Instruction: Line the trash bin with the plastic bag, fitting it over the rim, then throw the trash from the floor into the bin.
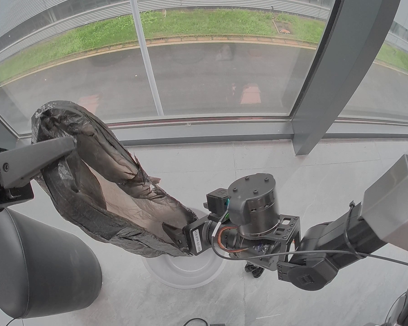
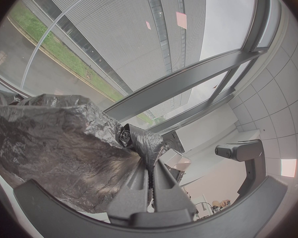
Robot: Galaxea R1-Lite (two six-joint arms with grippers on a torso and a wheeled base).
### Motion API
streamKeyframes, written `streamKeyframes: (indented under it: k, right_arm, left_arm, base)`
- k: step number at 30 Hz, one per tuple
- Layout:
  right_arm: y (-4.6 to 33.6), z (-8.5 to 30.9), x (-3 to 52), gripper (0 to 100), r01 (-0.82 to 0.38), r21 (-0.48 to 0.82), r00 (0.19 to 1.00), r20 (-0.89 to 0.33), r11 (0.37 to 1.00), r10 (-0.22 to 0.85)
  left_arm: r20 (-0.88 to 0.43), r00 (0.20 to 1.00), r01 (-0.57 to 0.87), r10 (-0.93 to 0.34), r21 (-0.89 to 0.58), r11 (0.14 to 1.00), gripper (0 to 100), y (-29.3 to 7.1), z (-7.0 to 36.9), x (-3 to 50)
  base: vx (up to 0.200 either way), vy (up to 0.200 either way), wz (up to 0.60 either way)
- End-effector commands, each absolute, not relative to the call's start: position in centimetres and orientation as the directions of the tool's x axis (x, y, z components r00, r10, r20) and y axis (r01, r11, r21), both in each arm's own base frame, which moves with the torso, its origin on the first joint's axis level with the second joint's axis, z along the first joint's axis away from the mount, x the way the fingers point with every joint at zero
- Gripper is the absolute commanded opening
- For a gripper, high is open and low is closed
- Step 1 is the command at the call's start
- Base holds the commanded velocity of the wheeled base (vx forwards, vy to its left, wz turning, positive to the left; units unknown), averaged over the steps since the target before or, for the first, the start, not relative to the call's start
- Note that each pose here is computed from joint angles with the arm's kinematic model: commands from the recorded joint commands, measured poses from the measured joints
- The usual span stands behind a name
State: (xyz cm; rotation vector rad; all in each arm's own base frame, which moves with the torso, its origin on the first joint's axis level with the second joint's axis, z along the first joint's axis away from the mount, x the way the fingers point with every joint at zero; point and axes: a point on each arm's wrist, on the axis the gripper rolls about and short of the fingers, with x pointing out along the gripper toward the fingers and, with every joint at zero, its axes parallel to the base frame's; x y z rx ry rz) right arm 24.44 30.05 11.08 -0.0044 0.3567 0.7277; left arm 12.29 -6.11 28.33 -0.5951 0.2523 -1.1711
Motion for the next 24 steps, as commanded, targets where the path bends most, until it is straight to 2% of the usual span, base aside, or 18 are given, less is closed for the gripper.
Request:
streamKeyframes:
  k: [1, 15, 16, 24]
  right_arm:
    - [31.03, 8.54, 25.06, 100, -0.651, 0.107, 0.675, -0.371, 0.752, 0.638]
    - [31.21, 8.35, 25.43, 100, -0.647, 0.109, 0.678, -0.37, 0.755, 0.635]
    - [31.18, 8.37, 25.41, 0, -0.647, 0.109, 0.678, -0.37, 0.755, 0.635]
    - [30.63, 8.55, 24.66, 0, -0.649, 0.113, 0.672, -0.379, 0.753, 0.636]
  left_arm:
    - [0.126, 0.374, 0.796, -0.919, -0.552, 0.249, 0, -6.01, 28.45, 11.71]
    - [0.126, 0.373, 0.793, -0.919, -0.558, 0.245, 0, -5.99, 28.38, 11.59]
    - [0.125, 0.373, 0.792, -0.919, -0.559, 0.245, 0, -5.99, 28.33, 11.6]
    - [0.117, 0.376, 0.785, -0.919, -0.567, 0.249, 0, -5.96, 27.97, 11.56]
  base:
    - [0.0, 0.0, 0.0]
    - [0.0, 0.0, 0.0]
    - [0.0, 0.0, 0.0]
    - [0.0, 0.0, 0.0]
